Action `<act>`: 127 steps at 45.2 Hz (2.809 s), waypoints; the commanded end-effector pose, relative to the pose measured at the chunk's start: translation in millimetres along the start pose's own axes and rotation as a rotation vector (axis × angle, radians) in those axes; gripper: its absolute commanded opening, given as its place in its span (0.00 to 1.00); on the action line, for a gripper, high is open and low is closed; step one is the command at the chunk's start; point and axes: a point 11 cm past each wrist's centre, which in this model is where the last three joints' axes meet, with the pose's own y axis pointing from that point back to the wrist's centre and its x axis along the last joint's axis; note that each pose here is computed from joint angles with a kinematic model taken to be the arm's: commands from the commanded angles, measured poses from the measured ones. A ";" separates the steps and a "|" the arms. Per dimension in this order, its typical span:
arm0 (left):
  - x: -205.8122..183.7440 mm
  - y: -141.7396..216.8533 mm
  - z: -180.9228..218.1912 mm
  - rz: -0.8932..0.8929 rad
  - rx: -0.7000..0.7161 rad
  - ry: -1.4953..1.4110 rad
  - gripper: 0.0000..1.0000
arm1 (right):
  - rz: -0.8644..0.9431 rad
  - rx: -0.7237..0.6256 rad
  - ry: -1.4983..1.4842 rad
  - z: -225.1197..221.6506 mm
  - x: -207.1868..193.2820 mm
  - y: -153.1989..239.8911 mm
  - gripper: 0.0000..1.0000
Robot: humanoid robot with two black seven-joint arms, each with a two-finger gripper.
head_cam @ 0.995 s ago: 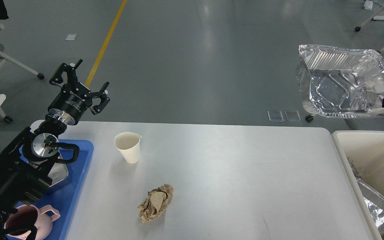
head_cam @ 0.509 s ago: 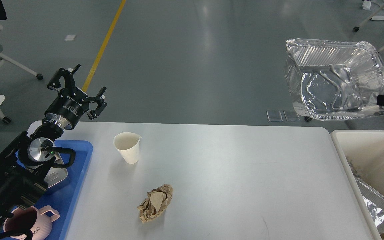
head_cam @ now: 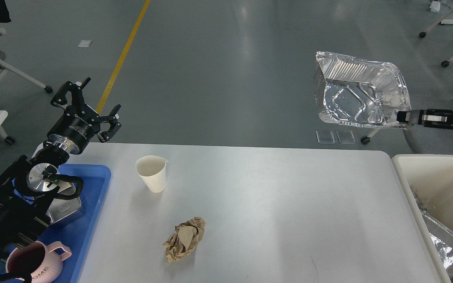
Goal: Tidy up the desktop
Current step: 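Swing the foil tray back down and level it above the table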
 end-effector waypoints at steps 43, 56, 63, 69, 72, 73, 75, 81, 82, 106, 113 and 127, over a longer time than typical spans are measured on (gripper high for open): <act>0.3 -0.6 -14.4 0.021 0.055 -0.069 0.97 | -0.378 -0.033 0.327 -48.9 -94.0 -114.7 0.00; 0.1 -0.3 -17.9 0.020 0.070 -0.082 0.97 | -0.467 -0.005 0.131 -74.0 -77.6 -91.1 0.00; 0.6 0.2 -18.8 0.021 0.073 -0.082 0.97 | -0.478 -0.016 0.012 -73.5 -71.1 -69.8 0.00; 0.2 0.4 -21.4 0.019 0.082 -0.087 0.97 | -0.482 -0.039 -0.068 -68.8 -73.2 -56.8 0.00; 0.1 0.5 -23.0 0.020 0.087 -0.089 0.97 | -0.480 -0.033 -0.113 -70.2 -73.2 -55.0 0.00; -0.4 0.4 -24.2 0.018 0.089 -0.090 0.97 | -0.481 -0.030 -0.126 -71.7 -74.1 -54.7 0.00; -1.2 0.0 -26.1 0.018 0.093 -0.089 0.97 | -0.474 -0.027 -0.150 -74.5 -74.4 -54.3 0.00; -2.0 -1.0 -29.1 0.025 0.100 -0.095 0.97 | -0.442 -0.042 -0.170 -78.9 -76.3 -56.5 0.00; -2.2 -1.1 -29.6 0.026 0.103 -0.096 0.97 | -0.434 -0.045 -0.174 -79.0 -76.8 -57.8 0.00; 0.6 -1.7 -26.9 0.053 0.099 -0.110 0.97 | -0.433 -0.132 -0.210 -69.2 -119.5 -71.1 0.00; 3.2 -1.7 -29.6 0.076 0.122 -0.192 0.97 | -0.428 -0.154 -0.175 -68.5 -119.7 -73.5 0.00; 13.0 2.2 -32.6 0.137 0.147 -0.288 0.97 | -0.384 -0.208 -0.086 -59.6 -118.4 -74.6 0.00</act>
